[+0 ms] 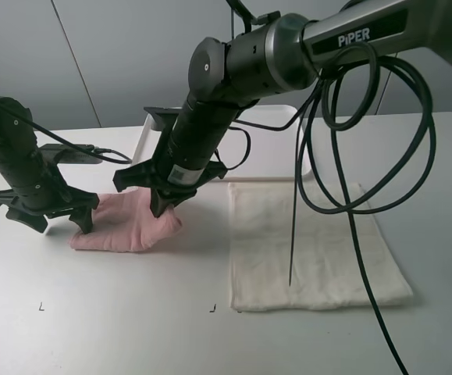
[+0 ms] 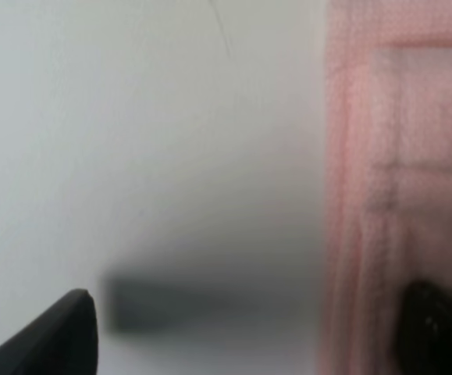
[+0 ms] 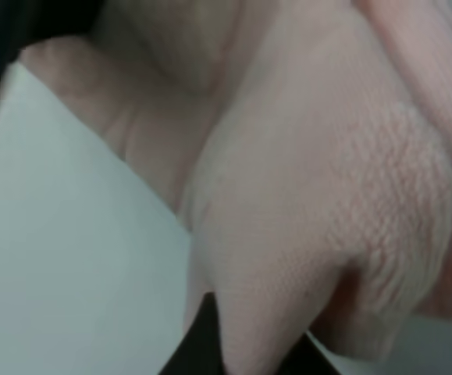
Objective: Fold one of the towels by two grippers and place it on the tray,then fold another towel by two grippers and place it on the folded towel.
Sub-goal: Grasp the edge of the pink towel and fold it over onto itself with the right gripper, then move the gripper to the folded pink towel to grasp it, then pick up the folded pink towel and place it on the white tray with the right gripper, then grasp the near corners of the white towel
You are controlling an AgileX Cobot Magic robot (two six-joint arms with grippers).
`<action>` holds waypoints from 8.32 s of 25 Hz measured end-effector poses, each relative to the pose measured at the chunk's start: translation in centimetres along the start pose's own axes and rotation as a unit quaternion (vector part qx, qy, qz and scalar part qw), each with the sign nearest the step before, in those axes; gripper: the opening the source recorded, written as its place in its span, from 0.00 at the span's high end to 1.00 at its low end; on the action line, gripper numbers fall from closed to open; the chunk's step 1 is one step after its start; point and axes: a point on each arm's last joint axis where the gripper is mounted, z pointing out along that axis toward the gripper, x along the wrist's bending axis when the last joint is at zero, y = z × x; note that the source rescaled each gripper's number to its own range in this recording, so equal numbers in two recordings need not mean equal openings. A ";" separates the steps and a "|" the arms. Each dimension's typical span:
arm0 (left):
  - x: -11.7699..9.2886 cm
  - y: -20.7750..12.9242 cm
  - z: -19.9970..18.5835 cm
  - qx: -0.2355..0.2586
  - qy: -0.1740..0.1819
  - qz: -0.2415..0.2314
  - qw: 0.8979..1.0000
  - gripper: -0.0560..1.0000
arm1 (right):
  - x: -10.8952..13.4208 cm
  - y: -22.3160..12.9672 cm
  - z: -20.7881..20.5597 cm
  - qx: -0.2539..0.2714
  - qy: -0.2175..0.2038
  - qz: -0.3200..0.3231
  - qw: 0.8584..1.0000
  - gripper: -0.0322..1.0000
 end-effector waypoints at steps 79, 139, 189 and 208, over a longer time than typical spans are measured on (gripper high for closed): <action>0.6 3.4 -10.3 -0.079 0.002 0.049 0.996 0.02 | -3.9 2.3 5.4 -0.075 0.121 0.138 0.980 0.24; 0.7 3.1 -10.3 -0.062 0.005 0.048 0.997 0.02 | -19.2 6.8 -2.2 -0.312 0.005 0.231 0.921 0.03; -25.1 -7.0 -7.3 -0.050 -0.070 0.577 0.812 0.02 | -16.8 -19.7 -21.6 0.006 -0.154 -0.080 0.985 0.00; -30.1 -12.0 -4.6 -0.027 -0.052 0.672 0.738 0.02 | -17.1 -20.6 -19.9 0.074 -0.105 -0.398 0.908 0.00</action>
